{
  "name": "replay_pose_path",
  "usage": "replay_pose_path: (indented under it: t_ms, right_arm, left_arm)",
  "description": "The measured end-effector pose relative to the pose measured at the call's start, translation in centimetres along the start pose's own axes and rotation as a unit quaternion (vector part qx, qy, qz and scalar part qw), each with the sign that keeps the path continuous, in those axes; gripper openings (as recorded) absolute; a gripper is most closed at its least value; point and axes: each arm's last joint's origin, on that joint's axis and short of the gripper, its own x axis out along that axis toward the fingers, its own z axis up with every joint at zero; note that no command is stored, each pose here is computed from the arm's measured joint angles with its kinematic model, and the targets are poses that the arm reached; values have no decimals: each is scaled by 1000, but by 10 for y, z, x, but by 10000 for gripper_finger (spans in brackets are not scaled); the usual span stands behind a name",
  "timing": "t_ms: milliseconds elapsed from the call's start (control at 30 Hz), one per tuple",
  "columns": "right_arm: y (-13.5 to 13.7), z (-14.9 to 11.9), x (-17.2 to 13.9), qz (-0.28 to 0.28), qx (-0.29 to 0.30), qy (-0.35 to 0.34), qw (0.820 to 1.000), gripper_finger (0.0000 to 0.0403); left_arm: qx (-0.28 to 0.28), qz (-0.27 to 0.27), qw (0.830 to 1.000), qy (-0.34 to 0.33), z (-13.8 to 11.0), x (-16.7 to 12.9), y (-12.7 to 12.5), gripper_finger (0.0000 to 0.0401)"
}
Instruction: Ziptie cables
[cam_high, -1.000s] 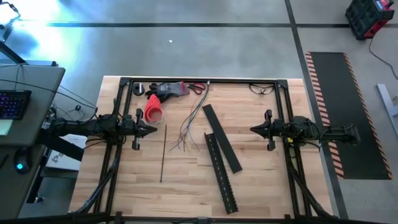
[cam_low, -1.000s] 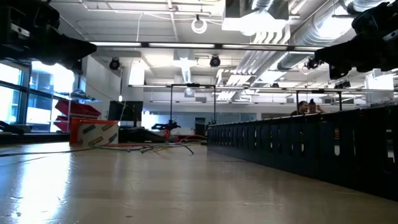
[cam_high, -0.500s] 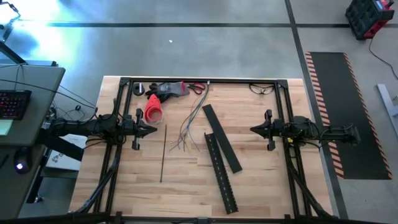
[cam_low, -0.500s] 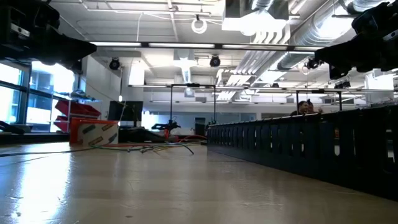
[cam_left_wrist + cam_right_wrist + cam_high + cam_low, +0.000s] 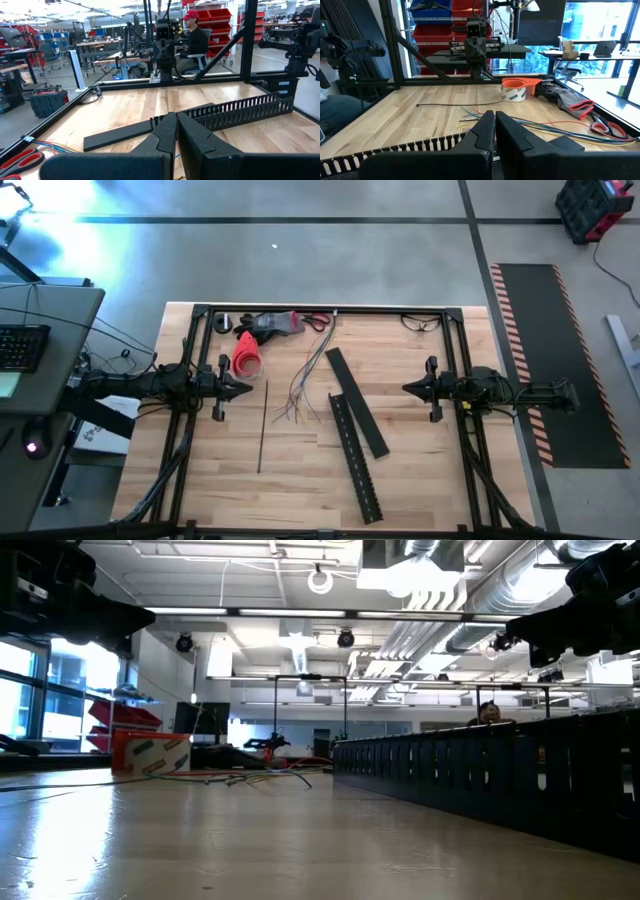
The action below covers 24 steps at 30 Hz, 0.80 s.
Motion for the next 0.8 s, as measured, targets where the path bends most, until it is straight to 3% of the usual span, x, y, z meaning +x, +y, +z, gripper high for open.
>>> replay_pose_path:
  t_ms: [400, 500, 567, 633, 733, 800]
  right_arm:
    - [0, 0, 0, 0, -1, 0, 1000, 0]
    - [-1, 2, 0, -12, -78, -7, 997, 0]
    - [-1, 8, 0, -22, -87, -39, 995, 0]
    - [-1, 18, -2, -16, -59, -94, 994, 0]
    - [0, 34, -6, 12, 38, -179, 983, 0]
    - [-2, 41, -9, -21, 47, -220, 974, 0]
  left_arm:
    - [0, 0, 1000, 0, 0, 0, 0, 0]
    - [0, 0, 1000, 0, 0, 0, 0, 0]
    - [0, 0, 1000, 0, 0, 0, 0, 0]
    - [0, 0, 1000, -1, 0, 0, 0, 0]
    - [-4, 0, 1000, -3, 1, 0, 0, 0]
    - [-13, 1, 1000, -8, 2, 0, 0, 0]
